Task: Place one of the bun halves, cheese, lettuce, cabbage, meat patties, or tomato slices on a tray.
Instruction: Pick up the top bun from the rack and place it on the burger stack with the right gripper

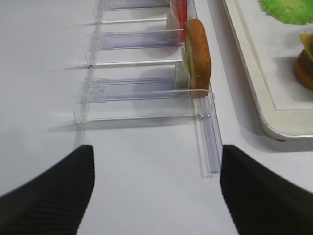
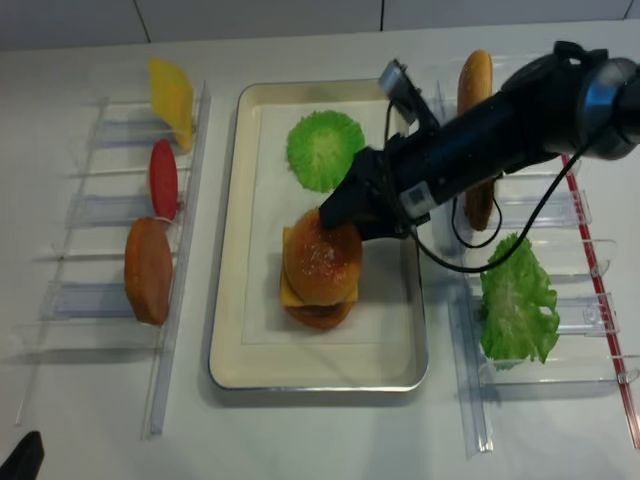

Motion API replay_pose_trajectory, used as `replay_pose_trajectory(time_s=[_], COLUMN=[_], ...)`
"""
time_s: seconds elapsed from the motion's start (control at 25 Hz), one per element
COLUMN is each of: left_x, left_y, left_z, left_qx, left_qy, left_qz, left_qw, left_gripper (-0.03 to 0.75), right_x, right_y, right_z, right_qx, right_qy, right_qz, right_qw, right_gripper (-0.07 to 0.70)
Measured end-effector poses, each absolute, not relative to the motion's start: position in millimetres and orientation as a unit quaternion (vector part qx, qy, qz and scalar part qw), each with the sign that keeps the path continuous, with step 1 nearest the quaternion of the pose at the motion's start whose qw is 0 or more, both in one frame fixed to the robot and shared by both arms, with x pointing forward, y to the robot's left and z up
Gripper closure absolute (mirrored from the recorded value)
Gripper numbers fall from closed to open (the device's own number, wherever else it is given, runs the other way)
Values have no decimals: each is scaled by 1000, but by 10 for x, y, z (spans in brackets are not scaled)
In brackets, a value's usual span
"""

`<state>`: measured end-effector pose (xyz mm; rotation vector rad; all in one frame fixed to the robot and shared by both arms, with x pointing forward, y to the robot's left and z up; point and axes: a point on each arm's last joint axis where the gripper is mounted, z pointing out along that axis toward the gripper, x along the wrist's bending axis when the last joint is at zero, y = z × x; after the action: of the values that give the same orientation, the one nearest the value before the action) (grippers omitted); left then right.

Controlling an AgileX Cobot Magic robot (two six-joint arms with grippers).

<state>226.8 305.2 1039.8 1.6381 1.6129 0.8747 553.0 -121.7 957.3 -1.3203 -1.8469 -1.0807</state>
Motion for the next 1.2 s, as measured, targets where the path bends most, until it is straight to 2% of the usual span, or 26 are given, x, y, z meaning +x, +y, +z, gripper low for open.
replay_pose_trajectory(time_s=[0.16,0.48,0.76,0.92,1.2], left_x=[2268,2268,2268,2268,2268], left_y=[3052,3052,3052,3052,3052], left_z=[10398,10398,10398,10398,10398], left_qx=[628,628,628,628,628], left_qy=[618,618,618,618,618], left_qz=[335,335,335,335,335], left_qw=[334,334,334,334,334], left_gripper=[223,223,223,223,223], right_x=[5558,5719,5787,5863,6093], right_y=[-1106,-1123,-1134,-1200,-1310], right_z=[9645,9834,10037,10204,10671], right_qx=[-481,-465,-446,-432,-455], right_qy=[-733,-787,-815,-849,-861], right_qz=[-388,-335,-302,-253,-221], right_qw=[284,228,213,171,48], right_gripper=[176,176,175,175,175])
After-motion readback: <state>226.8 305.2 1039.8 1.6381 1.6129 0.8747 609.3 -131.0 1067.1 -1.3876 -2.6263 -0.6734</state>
